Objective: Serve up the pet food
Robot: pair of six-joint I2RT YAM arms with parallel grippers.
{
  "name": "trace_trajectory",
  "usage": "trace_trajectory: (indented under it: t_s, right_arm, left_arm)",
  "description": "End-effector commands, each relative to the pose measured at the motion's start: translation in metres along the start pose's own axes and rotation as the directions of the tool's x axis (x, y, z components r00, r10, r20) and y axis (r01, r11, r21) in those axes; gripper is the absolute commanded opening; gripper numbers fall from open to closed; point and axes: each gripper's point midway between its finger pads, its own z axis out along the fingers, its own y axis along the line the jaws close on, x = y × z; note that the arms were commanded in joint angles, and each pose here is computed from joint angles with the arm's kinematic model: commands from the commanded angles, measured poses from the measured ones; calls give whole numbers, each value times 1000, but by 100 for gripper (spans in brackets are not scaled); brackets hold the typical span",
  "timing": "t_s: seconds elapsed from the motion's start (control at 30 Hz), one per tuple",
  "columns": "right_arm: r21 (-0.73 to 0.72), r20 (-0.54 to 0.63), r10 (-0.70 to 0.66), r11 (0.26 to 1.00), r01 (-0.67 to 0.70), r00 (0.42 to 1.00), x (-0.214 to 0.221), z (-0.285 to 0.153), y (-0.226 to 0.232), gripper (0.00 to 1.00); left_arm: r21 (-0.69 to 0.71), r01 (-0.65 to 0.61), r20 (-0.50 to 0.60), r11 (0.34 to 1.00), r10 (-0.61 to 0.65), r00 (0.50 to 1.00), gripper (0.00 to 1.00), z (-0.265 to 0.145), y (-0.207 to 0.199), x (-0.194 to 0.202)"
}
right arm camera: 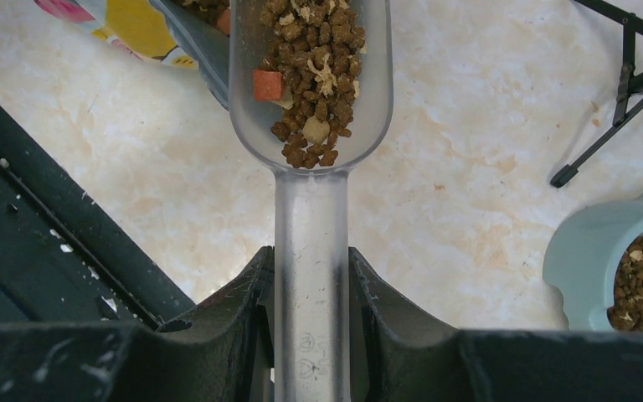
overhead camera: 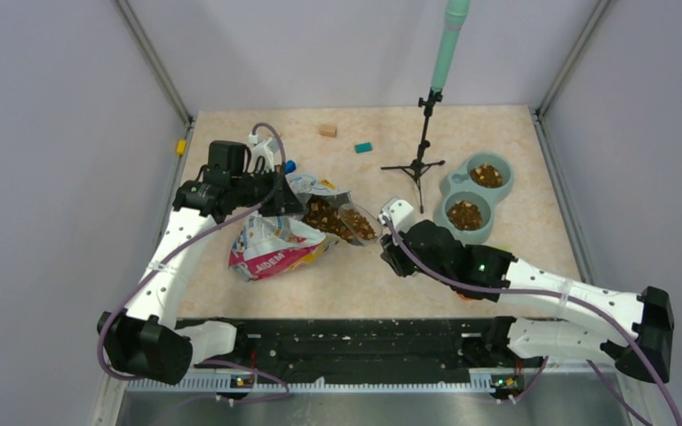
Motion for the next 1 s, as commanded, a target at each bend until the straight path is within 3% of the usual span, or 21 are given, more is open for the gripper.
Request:
trace_trajectory:
  t_s: [0.0,0.57,0.97]
  right_arm:
    - [0,92,51,999,-51,994,-35,-24,-2,0]
    - [275,76,124,951,-141,989,-34,-71,-71,0]
    - [513,49,379,784,-349,924,-7,-81,-161,0]
  left_arm:
    - [77,-103,135,992,92,987,0,-11,-30,-39]
    - [82,-104,139,991,92,986,0,-8,-29,-42]
    - [88,-114,130,990,102,986,0,-6,-28,-42]
